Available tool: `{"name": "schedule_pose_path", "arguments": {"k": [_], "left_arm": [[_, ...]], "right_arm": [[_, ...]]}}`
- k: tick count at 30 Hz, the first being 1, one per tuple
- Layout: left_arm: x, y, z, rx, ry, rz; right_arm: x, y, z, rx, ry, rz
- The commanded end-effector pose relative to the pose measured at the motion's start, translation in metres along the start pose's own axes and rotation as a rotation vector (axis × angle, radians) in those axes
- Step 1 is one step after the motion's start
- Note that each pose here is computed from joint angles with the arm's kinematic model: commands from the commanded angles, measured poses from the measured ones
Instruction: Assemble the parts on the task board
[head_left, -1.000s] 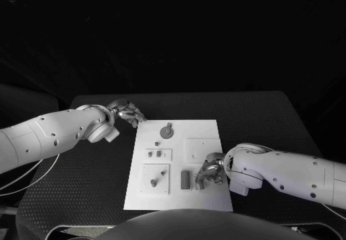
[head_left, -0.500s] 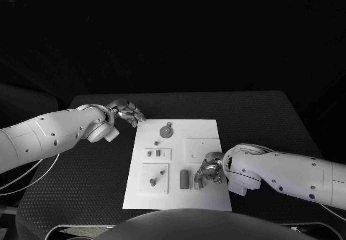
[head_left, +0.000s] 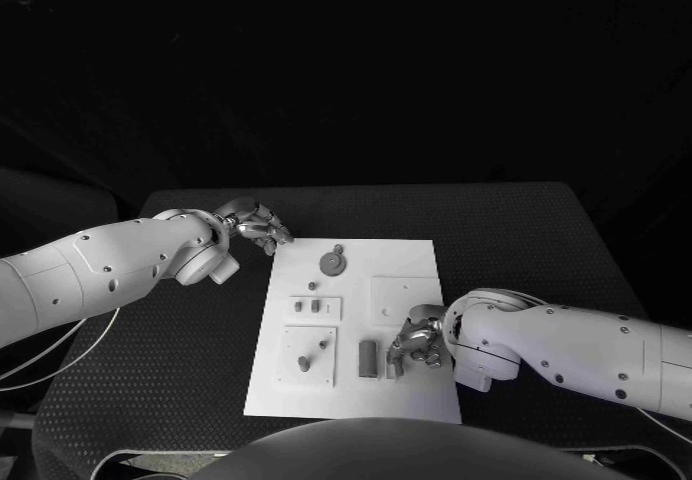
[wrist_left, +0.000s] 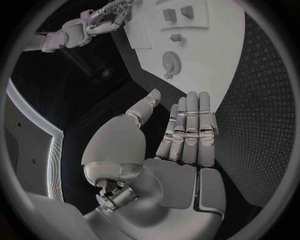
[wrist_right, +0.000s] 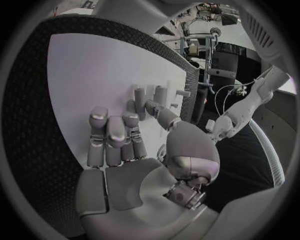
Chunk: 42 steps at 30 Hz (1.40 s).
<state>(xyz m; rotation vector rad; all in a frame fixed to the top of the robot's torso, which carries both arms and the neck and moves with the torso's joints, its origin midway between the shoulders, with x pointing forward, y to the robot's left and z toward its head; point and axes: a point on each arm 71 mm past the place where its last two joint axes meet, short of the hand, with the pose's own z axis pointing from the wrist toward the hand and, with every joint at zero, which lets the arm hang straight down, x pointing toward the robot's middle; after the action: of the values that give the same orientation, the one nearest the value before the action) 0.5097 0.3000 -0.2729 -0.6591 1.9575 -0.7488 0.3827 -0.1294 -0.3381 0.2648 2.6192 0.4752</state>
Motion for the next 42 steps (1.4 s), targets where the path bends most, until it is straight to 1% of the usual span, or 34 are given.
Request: {"name": "schedule_pose_path", "arguments": {"k": [1,34,42], "left_arm": [[0.0013,-0.0016,0.0004,0.007,0.014,0.003],[0.0007,-0.0009,0.0003,0.002,0.012,0.007],[0.0007,-0.0009,0.0004,0.002,0.012,0.007]], "right_arm": [[0.0045,0.0082,0.0003,-0.047,0.008,-0.004],[0.0098,0.0108,-0.0012,-0.066,0.049,-0.028],[0.009,0.0094,-0.0012,-0.062,0.043,-0.034]]}}
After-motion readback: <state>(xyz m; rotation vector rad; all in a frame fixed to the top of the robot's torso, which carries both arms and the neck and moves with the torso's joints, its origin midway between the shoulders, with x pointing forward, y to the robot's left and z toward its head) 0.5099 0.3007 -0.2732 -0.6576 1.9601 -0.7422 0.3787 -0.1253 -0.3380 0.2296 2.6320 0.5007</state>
